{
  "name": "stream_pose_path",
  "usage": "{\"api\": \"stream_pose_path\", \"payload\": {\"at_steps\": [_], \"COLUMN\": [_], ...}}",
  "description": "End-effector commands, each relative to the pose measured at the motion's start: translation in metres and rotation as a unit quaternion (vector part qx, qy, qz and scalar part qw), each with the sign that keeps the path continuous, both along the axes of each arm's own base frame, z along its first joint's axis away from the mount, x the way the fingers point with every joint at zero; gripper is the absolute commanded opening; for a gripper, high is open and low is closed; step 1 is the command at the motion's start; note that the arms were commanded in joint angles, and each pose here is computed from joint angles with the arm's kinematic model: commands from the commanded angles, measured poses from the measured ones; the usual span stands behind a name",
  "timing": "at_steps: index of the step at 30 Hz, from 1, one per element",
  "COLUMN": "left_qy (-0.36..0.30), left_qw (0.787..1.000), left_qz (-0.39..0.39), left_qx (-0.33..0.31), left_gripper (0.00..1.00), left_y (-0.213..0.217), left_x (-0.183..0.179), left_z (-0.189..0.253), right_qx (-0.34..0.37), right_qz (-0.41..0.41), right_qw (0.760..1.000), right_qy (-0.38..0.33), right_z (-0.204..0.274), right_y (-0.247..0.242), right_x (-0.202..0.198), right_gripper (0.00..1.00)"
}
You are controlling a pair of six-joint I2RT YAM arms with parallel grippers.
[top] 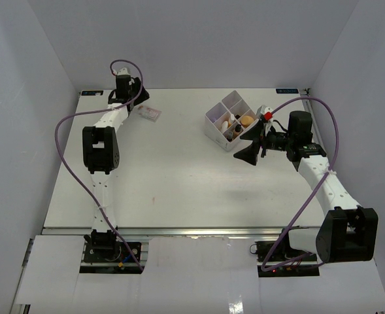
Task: Organize the makeup
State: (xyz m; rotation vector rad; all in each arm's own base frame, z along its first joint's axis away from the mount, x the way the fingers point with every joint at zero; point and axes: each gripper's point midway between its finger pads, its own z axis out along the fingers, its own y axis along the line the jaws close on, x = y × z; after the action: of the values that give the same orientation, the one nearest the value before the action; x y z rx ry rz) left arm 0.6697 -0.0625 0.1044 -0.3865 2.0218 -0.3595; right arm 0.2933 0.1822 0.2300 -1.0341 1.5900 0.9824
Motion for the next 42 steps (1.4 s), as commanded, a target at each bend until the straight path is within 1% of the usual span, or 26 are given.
{"api": "stream_pose_path", "payload": {"at_steps": [1,8,13,17,22,26,28,35,38,42], "left_qy": [-0.029,-0.023,-0.011,-0.005,0.016,0.033,0.036,0.061,0.064,0.061], "left_qw": [0.999,0.999,0.999,0.998,0.99,0.981,0.978,0.961,0.956,0.951], "left_qz": [-0.002,0.005,-0.007,-0.048,-0.122,-0.174,-0.19,-0.264,-0.28,-0.299], "left_qx": [0.027,0.036,0.037,0.038,0.069,0.077,0.081,0.054,0.054,0.045], "left_gripper": [0.68,0.69,0.69,0.69,0.69,0.67,0.66,0.64,0.63,0.63], "left_y": [0.013,0.02,0.017,0.003,-0.029,-0.062,-0.07,-0.123,-0.133,-0.145], "left_x": [0.016,0.021,0.018,0.013,-0.003,-0.028,-0.038,-0.108,-0.14,-0.168], "left_z": [0.008,-0.011,-0.026,-0.036,-0.056,-0.064,-0.064,-0.061,-0.057,-0.048], "right_qx": [0.007,0.01,0.011,0.011,0.011,0.012,0.014,0.018,0.02,0.025], "right_qz": [0.01,0.012,0.012,0.013,0.012,0.009,0.008,-0.002,-0.007,-0.007], "right_qw": [1.0,1.0,1.0,1.0,1.0,1.0,1.0,1.0,1.0,1.0], "right_qy": [-0.014,-0.01,-0.011,-0.011,-0.012,-0.013,-0.013,-0.017,-0.016,-0.014], "right_z": [0.004,0.004,0.004,0.004,0.004,0.006,0.007,0.011,0.011,0.012], "right_y": [-0.001,-0.002,-0.003,-0.003,-0.003,-0.005,-0.006,-0.015,-0.019,-0.021], "right_x": [0.0,0.0,0.0,0.0,0.0,0.0,0.0,0.001,0.002,0.001], "right_gripper": [0.97,0.97,0.97,0.97,0.97,0.97,0.97,0.98,0.98,0.98]}}
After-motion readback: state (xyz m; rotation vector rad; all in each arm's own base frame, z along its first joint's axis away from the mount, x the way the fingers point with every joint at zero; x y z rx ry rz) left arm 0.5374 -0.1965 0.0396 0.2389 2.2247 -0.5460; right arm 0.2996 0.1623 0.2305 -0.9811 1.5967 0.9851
